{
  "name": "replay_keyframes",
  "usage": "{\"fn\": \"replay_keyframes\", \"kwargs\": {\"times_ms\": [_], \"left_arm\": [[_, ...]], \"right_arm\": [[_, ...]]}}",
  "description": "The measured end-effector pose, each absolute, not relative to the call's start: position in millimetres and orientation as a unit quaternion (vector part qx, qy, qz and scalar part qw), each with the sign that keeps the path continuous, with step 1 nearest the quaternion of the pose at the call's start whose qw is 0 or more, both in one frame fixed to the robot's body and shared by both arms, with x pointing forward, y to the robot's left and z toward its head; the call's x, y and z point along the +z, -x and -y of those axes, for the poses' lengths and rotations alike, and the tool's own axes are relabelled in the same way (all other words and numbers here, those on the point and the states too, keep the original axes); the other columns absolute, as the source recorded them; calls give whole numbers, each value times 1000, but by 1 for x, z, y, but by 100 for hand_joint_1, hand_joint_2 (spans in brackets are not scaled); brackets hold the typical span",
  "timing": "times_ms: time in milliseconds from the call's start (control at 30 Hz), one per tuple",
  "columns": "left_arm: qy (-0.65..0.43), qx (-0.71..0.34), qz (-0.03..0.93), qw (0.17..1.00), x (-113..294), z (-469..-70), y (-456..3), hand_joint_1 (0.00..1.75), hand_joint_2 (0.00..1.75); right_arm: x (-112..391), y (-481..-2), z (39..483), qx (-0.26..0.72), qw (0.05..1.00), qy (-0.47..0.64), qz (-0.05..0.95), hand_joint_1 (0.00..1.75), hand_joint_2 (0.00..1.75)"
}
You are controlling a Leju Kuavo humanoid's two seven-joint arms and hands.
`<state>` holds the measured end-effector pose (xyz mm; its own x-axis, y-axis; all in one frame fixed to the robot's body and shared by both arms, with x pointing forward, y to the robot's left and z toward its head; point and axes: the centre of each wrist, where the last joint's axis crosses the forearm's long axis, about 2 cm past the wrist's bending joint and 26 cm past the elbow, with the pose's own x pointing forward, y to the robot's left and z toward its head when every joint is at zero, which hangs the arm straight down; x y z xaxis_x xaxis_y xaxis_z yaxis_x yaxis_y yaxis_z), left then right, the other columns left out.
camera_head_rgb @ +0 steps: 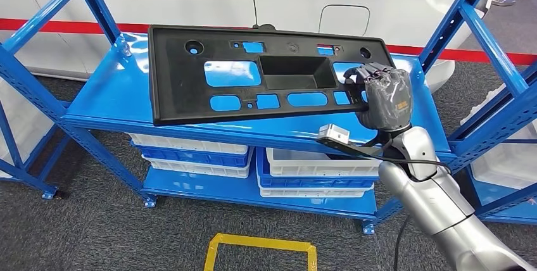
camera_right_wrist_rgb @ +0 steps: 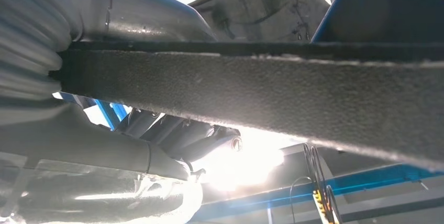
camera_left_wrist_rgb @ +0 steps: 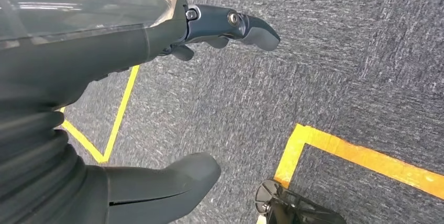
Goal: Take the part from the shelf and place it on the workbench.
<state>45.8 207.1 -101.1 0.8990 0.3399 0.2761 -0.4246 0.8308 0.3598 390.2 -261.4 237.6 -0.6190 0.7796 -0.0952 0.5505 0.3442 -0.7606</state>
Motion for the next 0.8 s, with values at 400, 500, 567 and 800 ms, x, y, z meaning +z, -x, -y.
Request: {"fn": "replay_keyframes", "kwargs": {"times_ms": [400,500,567,800], "left_arm": [[-197,217,109,950,-101,-206,-49,0,175],[-196,218,111,950,-101,-205,-49,0,175],[-197,218,111,949,-101,-205,-49,0,175],[-199,221,113,948,-101,-204,-49,0,175]], "right_arm": [[231,-382,245,396,142,426,801,175,175],[229,-381,244,397,144,425,801,175,175],[228,-381,244,398,145,425,800,175,175],[230,-382,243,398,147,426,799,175,175]]}}
